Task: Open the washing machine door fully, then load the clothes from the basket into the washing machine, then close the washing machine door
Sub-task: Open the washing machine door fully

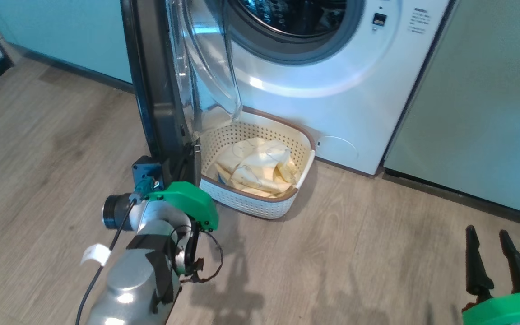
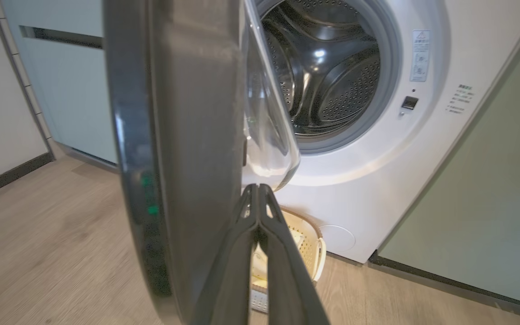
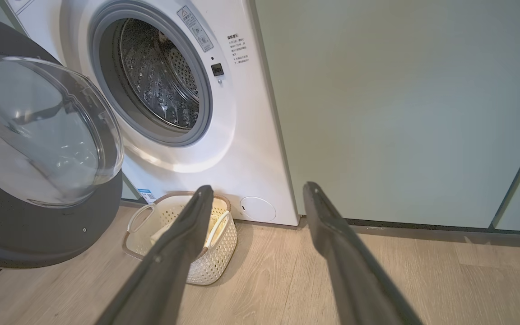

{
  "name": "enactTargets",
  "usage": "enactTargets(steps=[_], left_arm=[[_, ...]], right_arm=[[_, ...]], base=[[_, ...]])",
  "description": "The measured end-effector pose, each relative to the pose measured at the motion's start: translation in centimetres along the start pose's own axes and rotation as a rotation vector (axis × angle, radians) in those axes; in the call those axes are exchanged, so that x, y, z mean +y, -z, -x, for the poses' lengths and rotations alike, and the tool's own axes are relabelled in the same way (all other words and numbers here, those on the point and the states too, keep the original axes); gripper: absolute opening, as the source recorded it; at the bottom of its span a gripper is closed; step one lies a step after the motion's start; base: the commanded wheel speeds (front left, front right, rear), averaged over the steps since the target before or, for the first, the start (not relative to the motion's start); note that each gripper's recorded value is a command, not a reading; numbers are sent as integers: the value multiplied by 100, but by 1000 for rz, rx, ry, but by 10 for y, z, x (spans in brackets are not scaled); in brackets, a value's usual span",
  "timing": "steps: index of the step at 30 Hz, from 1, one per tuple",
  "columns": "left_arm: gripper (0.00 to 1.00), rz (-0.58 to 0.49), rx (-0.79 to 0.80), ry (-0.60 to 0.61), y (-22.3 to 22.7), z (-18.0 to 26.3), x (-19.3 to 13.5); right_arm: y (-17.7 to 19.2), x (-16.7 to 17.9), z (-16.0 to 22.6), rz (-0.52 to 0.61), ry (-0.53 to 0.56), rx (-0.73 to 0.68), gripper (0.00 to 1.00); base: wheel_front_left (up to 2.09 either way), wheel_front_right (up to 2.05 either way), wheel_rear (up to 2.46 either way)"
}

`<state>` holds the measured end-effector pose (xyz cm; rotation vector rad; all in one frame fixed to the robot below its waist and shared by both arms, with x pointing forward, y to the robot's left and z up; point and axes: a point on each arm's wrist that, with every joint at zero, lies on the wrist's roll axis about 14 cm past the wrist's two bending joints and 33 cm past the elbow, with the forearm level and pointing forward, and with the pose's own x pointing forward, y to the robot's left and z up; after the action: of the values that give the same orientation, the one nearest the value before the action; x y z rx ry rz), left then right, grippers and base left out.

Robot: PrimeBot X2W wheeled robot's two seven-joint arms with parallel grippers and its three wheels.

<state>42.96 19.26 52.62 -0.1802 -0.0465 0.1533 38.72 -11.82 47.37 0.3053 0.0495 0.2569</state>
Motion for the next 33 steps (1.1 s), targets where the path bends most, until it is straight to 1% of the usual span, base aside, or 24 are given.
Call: enactTargets(steps=[5, 11, 14, 20, 23, 33], left_arm=[[0, -13, -10, -59, -4, 7, 25], [0, -5, -37, -164, -14, 14, 66], [0, -5, -29, -200, -12, 17, 82], [0, -9, 1, -245, -3, 16, 103], [0, -6, -11, -273, -8, 10, 113], [0, 15, 4, -373, -5, -3, 149]], right_arm=[[4, 11, -3, -4, -31, 13, 100], [8, 21, -11, -6, -65, 24, 100], [12, 25, -14, -8, -78, 34, 100], [21, 27, -18, -14, -88, 61, 100], [26, 26, -22, -12, -93, 75, 100], [40, 24, -43, -10, -118, 106, 100]], base=[[0, 0, 0], [0, 0, 0], [0, 0, 0], [0, 0, 0], [0, 0, 0], [0, 0, 0]])
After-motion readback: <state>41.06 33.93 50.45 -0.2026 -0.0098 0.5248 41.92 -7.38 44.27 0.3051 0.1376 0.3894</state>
